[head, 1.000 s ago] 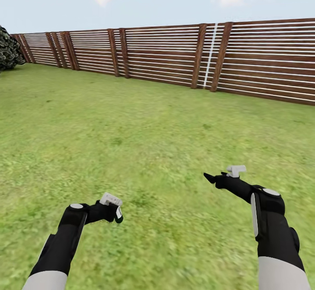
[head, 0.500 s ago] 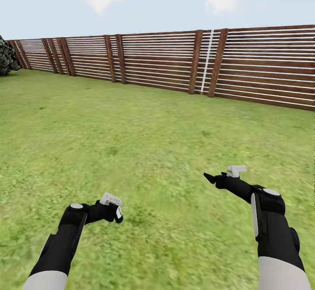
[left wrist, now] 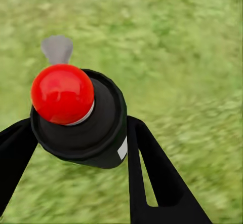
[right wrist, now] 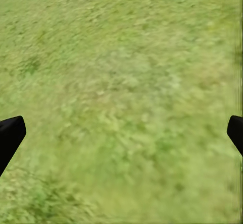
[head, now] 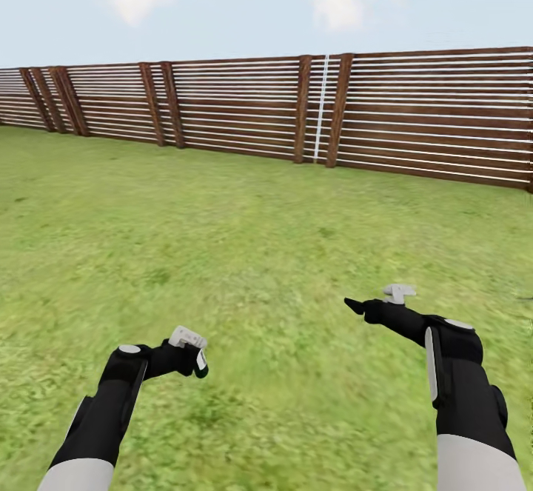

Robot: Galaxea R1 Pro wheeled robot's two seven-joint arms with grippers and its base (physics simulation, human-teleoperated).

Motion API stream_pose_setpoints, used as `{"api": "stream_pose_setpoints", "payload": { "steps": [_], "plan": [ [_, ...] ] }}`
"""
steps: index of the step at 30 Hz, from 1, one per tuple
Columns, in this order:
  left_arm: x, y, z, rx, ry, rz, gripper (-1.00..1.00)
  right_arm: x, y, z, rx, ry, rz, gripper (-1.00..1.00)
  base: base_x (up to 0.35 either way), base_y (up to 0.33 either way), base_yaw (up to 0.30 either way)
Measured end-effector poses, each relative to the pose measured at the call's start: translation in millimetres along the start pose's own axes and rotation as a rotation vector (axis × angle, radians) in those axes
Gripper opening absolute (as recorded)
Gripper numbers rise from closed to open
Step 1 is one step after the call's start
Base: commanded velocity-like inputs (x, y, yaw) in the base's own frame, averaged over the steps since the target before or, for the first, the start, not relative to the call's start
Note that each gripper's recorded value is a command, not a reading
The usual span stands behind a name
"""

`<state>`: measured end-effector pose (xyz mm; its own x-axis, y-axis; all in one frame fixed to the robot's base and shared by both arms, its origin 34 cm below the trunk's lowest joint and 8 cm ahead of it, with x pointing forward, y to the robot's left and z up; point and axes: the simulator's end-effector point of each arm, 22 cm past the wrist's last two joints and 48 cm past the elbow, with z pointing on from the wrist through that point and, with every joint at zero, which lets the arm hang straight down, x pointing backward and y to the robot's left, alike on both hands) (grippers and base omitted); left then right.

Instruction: Pick up the pesticide atomizer in the garden and spray insectifuge to fully cover both potted plants in the garden.

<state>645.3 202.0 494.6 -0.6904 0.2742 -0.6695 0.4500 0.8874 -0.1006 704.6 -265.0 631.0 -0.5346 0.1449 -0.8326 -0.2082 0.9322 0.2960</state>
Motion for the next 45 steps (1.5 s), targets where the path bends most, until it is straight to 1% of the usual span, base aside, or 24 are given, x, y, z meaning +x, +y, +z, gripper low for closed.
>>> {"api": "stream_pose_setpoints", "payload": {
  "steps": [8,23,26,29,37,39,41,42,45],
  "plan": [
    [-3.1,-0.2,-2.3,-0.002,-0.006,0.003,-1.0,-3.0,1.9,-1.9,-0.002,-0.006,-0.001,1.0,0.348,0.0,-0.217],
    [-3.8,0.0,-3.1,-0.003,-0.008,0.003,-1.0,-2.1,-2.5,-1.8,0.019,-0.003,-0.003,1.0,0.348,0.0,-0.013],
    [-3.4,-0.3,-2.9,-0.002,-0.007,0.002,-1.0,-2.0,-8.8,-1.8,0.05,-0.003,-0.004,1.0,0.348,0.0,0.0],
    [-3.5,-0.3,-2.9,-0.002,-0.007,0.002,-1.0,-2.1,-19.7,-2.1,0.103,-0.002,-0.006,1.0,0.348,0.0,0.0],
    [-3.4,0.2,-3.2,-0.002,-0.008,0.002,-1.0,-3.8,-22.2,-1.4,0.116,-0.011,-0.011,1.0,0.348,0.0,0.0],
    [-3.4,0.0,-3.1,-0.001,-0.008,0.002,-1.0,-3.9,-29.6,-1.3,0.151,-0.01,-0.011,1.0,0.348,0.0,0.0],
    [-3.4,-0.1,-3.0,-0.001,-0.007,0.002,-1.0,-4.3,-46.3,-4.0,0.229,-0.012,-0.009,1.0,0.348,0.0,0.0],
    [-3.4,-0.4,-2.9,-0.001,-0.007,0.002,-1.0,-4.2,-64.4,-8.7,0.314,-0.011,-0.008,1.0,0.348,0.0,0.0],
    [-3.5,-0.5,-2.9,0.0,-0.007,0.002,-1.0,-4.5,-98.2,-22.5,0.483,-0.013,-0.007,1.0,0.347,0.0,0.0]
  ]
}}
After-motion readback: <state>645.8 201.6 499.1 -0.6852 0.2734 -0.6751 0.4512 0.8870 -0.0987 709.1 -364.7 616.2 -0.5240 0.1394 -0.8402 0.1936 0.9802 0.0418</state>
